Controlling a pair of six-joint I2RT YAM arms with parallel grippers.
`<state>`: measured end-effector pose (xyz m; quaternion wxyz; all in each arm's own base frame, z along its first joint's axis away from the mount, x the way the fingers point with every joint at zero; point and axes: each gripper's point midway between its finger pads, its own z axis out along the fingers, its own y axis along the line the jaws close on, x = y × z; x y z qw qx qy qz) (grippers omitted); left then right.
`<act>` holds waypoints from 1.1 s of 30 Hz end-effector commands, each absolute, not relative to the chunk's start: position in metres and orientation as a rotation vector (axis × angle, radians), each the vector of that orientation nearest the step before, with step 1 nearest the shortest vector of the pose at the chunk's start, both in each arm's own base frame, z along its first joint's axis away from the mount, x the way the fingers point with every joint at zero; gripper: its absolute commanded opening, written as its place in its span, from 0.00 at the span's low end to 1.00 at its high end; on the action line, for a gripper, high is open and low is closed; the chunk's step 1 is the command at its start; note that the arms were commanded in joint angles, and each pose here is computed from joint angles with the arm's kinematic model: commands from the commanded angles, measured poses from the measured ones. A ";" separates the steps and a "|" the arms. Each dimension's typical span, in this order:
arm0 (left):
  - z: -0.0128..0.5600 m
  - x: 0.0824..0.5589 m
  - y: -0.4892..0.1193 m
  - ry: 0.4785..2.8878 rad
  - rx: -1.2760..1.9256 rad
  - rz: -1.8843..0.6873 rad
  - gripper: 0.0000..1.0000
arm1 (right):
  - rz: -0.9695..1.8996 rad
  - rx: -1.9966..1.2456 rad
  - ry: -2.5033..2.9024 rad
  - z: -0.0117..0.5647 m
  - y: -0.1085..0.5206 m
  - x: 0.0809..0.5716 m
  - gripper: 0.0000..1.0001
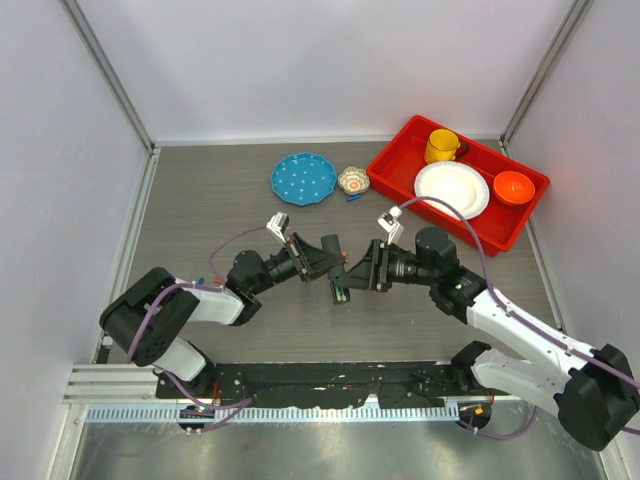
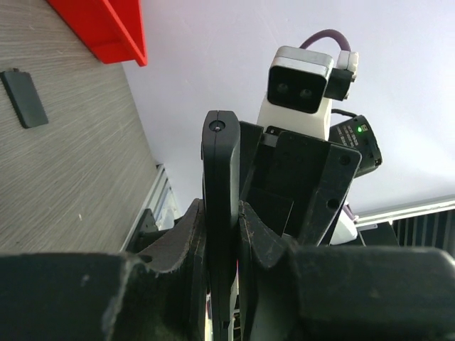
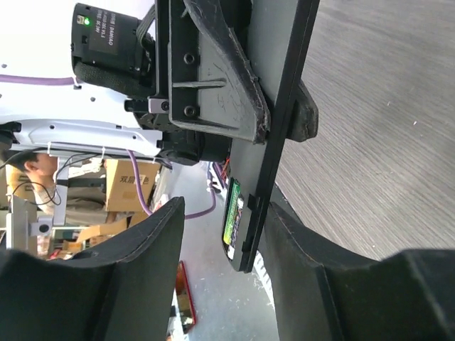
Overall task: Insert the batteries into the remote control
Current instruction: Load the battery into the remote control, then pick up the battery cover at the center of the board.
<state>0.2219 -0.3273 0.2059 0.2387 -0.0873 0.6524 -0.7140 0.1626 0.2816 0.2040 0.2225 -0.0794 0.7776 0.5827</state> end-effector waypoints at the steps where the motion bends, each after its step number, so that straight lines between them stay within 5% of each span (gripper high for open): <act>1: 0.272 0.216 -0.310 1.461 -0.073 -2.043 0.00 | 1.467 -0.329 2.101 0.237 0.267 0.167 0.55; 7: 0.268 0.227 -0.283 1.447 -0.121 -1.982 0.00 | 0.647 0.056 2.194 0.203 0.175 0.236 0.55; 13: 0.260 0.215 -0.267 1.463 -0.149 -1.962 0.00 | 0.159 0.234 2.339 0.132 0.120 0.266 0.54; 20: 0.257 0.195 -0.253 1.446 -0.155 -1.955 0.00 | 0.132 0.173 2.504 0.090 0.110 0.282 0.58; 24: 0.260 0.189 -0.249 1.437 -0.128 -1.934 0.00 | -0.014 0.146 2.539 0.083 0.092 0.293 0.70; 33: 0.255 0.182 -0.247 1.466 -0.096 -1.899 0.00 | 0.025 0.174 2.658 0.043 0.099 0.301 0.71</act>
